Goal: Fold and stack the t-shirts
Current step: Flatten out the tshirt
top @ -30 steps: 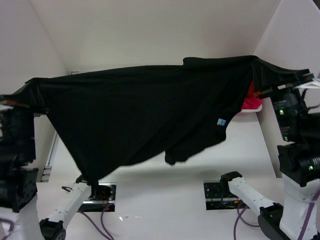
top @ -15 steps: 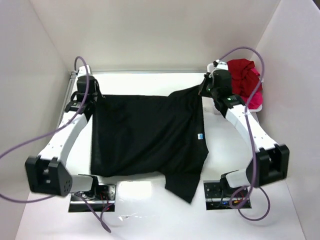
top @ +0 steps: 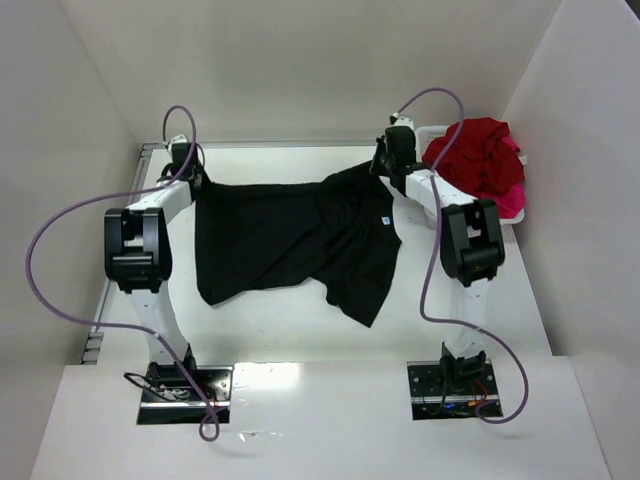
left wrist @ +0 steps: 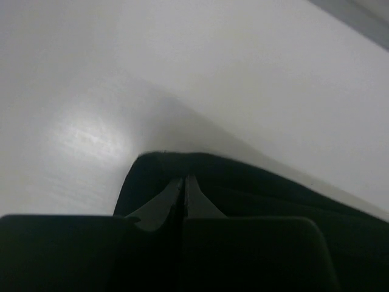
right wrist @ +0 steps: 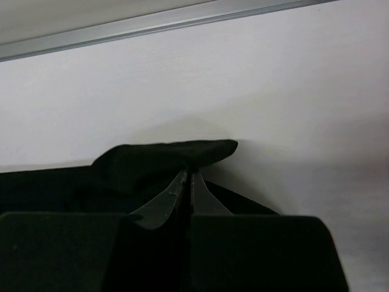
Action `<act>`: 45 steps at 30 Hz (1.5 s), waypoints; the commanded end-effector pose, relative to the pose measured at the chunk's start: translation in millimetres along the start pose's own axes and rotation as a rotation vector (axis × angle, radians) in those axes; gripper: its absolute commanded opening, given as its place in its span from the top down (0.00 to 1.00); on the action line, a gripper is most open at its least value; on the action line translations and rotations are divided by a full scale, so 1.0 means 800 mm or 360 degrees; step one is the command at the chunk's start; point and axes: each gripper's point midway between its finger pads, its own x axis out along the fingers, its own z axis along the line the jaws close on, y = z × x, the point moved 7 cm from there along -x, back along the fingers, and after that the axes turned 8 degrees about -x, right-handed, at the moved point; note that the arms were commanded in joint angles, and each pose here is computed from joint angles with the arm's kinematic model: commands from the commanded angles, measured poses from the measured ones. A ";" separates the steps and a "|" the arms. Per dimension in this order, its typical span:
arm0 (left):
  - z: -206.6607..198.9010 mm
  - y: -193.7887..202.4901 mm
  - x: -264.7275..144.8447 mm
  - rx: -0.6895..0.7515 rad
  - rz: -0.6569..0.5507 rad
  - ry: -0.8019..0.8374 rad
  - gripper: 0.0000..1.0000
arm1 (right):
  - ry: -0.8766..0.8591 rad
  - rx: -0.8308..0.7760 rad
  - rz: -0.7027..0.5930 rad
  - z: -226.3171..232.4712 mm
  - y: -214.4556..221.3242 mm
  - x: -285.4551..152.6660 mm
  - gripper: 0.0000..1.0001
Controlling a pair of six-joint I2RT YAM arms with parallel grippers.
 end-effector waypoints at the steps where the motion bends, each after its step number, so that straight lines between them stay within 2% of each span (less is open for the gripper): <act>1: -0.019 -0.065 0.021 -0.0146 -0.0197 0.0138 1.00 | -0.0010 0.0001 -0.0194 0.007 -0.040 0.029 0.97; 2: -0.013 -0.062 0.035 -0.0150 -0.0169 0.0122 1.00 | -0.0003 0.0010 -0.0226 0.004 -0.054 0.033 0.97; 7: -0.033 -0.110 0.042 -0.0125 -0.0269 0.0264 1.00 | 0.0006 0.0019 -0.0300 0.007 -0.072 0.046 0.98; 12: -0.042 -0.125 0.063 -0.0043 -0.0195 0.0382 1.00 | -0.0007 0.0036 -0.0334 -0.007 -0.089 0.063 0.98; 19: -0.043 -0.109 0.066 0.0020 -0.0107 0.0380 1.00 | -0.0100 0.0052 -0.0312 -0.005 -0.089 0.054 0.98; 26: -0.019 -0.092 0.034 0.0014 -0.0041 0.0294 1.00 | -0.0176 0.0060 -0.0249 -0.006 -0.055 0.016 0.98; 32: 0.001 -0.057 0.019 0.0037 0.0097 0.0244 1.00 | -0.0232 0.0035 -0.0138 -0.002 -0.024 -0.008 0.98; 36: 0.013 -0.048 0.011 0.0015 0.0127 0.0215 1.00 | -0.0293 0.0026 -0.0162 0.006 -0.023 -0.037 0.98; 40: 0.029 -0.036 0.011 -0.0021 0.0190 0.0193 1.00 | -0.0361 0.0002 -0.0116 0.013 -0.006 -0.048 0.98; 45: 0.040 -0.033 0.009 -0.0040 0.0215 0.0193 1.00 | -0.0403 -0.0001 0.0035 0.015 0.031 -0.050 0.98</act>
